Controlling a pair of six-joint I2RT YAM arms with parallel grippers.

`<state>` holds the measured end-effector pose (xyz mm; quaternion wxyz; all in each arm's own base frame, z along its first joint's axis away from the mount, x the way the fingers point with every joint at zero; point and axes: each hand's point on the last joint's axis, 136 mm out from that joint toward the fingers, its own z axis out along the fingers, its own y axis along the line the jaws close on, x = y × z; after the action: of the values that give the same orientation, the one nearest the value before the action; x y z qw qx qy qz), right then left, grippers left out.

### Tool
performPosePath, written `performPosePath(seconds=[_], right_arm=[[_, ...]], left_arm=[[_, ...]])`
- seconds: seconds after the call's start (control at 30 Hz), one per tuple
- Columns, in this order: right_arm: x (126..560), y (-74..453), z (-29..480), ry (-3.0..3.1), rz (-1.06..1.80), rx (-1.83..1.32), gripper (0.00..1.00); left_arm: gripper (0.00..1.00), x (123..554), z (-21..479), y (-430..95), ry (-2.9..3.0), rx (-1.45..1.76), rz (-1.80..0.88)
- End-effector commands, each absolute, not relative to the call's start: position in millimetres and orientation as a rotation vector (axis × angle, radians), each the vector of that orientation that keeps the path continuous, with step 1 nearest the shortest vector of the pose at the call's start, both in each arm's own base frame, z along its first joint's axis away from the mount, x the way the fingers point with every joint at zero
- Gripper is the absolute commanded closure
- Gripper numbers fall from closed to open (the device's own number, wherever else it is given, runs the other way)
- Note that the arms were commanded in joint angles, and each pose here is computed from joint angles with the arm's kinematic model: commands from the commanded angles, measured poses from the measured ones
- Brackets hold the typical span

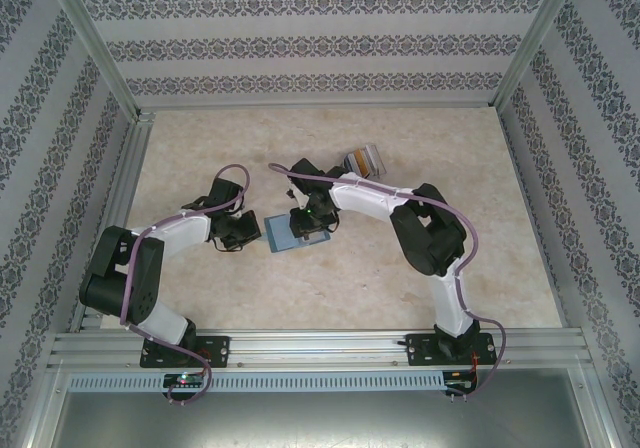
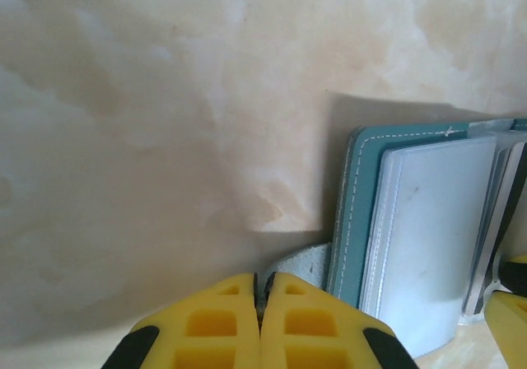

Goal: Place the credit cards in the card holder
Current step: Insert the credit card into the card slot.

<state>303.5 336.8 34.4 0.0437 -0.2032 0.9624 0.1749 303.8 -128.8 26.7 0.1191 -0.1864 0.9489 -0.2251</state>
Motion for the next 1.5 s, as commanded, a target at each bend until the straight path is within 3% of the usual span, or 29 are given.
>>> performPosePath(seconds=[0.0,0.1,0.23,0.37,0.93,1.47], right_arm=[[304,327,52,2.916,0.525,-0.626,0.67],[307,332,67,2.876,0.581,-0.609,0.67],[312,334,81,2.834,0.652,-0.563,0.67],[319,328,88,2.801,0.681,-0.513,0.67],[370,247,127,2.651,0.698,-0.211,0.66],[458,142,155,2.555,0.569,0.047,0.65]], left_arm=[[1.00,310,32,-124,2.767,-0.529,-0.644],[0.93,311,34,-124,2.769,-0.521,-0.642],[0.68,312,38,-128,2.769,-0.497,-0.674],[0.60,314,44,-131,2.769,-0.478,-0.696],[0.58,325,81,-146,2.688,-0.408,-0.811],[0.57,329,80,-160,2.691,-0.370,-0.834]])
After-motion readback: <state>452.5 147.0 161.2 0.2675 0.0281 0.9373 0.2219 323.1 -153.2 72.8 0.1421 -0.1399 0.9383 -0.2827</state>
